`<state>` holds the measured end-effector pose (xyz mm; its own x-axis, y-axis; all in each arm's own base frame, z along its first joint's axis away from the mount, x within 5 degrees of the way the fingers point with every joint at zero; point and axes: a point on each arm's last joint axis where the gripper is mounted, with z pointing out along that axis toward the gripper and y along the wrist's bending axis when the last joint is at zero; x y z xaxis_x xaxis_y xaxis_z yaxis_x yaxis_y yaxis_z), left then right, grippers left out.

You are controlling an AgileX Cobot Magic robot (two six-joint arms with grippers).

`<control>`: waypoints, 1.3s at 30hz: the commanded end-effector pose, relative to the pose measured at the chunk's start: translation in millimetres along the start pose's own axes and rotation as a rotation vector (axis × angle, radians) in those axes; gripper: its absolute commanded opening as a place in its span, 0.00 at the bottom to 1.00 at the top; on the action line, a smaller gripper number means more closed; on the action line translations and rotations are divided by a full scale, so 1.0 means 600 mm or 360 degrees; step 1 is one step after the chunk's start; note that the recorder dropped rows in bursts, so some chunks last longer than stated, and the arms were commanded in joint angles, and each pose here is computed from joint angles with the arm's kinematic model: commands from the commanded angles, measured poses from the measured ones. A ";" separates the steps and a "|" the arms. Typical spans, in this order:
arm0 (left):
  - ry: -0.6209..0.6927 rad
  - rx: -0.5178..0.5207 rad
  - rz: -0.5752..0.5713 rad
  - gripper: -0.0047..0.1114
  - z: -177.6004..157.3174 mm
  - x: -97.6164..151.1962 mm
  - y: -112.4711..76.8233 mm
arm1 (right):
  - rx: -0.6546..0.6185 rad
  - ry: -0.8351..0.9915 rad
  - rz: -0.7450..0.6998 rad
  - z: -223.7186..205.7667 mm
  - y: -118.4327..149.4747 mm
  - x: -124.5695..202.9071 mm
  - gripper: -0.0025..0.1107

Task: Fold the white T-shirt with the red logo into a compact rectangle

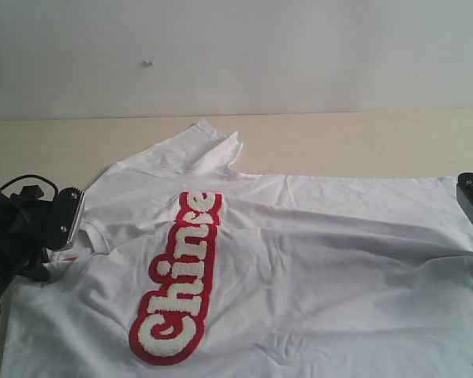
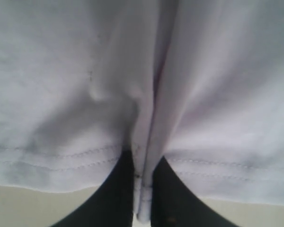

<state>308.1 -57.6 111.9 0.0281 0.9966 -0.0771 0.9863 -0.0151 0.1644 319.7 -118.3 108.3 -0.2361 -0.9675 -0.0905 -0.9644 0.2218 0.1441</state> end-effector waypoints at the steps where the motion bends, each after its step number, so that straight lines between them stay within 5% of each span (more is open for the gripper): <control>1: 0.0021 0.0026 0.0030 0.04 -0.012 0.002 -0.007 | 0.0051 -0.0078 0.0072 -0.011 0.011 -0.011 0.02; 12: 0.0229 -0.0118 -0.0003 0.04 -0.147 0.015 0.004 | 0.0518 -0.0256 0.0131 -0.186 0.042 -0.048 0.02; 18: 0.0271 -0.0498 -0.0412 0.04 -0.250 0.040 0.008 | 0.0692 -0.0355 0.0181 -0.272 0.085 -0.069 0.02; 23: 0.0287 -0.0857 -0.0850 0.04 -0.347 0.081 -0.025 | 0.0856 -0.0547 0.0349 -0.335 0.136 -0.093 0.02; 30: 0.0287 -0.0904 -0.0933 0.04 -0.407 0.083 -0.083 | 0.0797 -0.0890 0.0321 -0.379 0.196 -0.142 0.02; 35: 0.0169 -0.1254 -0.1274 0.04 -0.494 0.088 -0.119 | 0.0917 -0.0951 0.0352 -0.405 0.226 -0.165 0.02; 39: 0.0123 -0.1407 -0.1346 0.04 -0.530 0.090 -0.139 | 0.1001 -0.1038 0.0380 -0.422 0.237 -0.171 0.02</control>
<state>183.9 20.0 395.4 -0.6069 0.6894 -0.3954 0.3012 0.6599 0.6883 238.8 -21.1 377.7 -0.2915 -0.6992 -0.6528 -0.7551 0.5872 -0.2917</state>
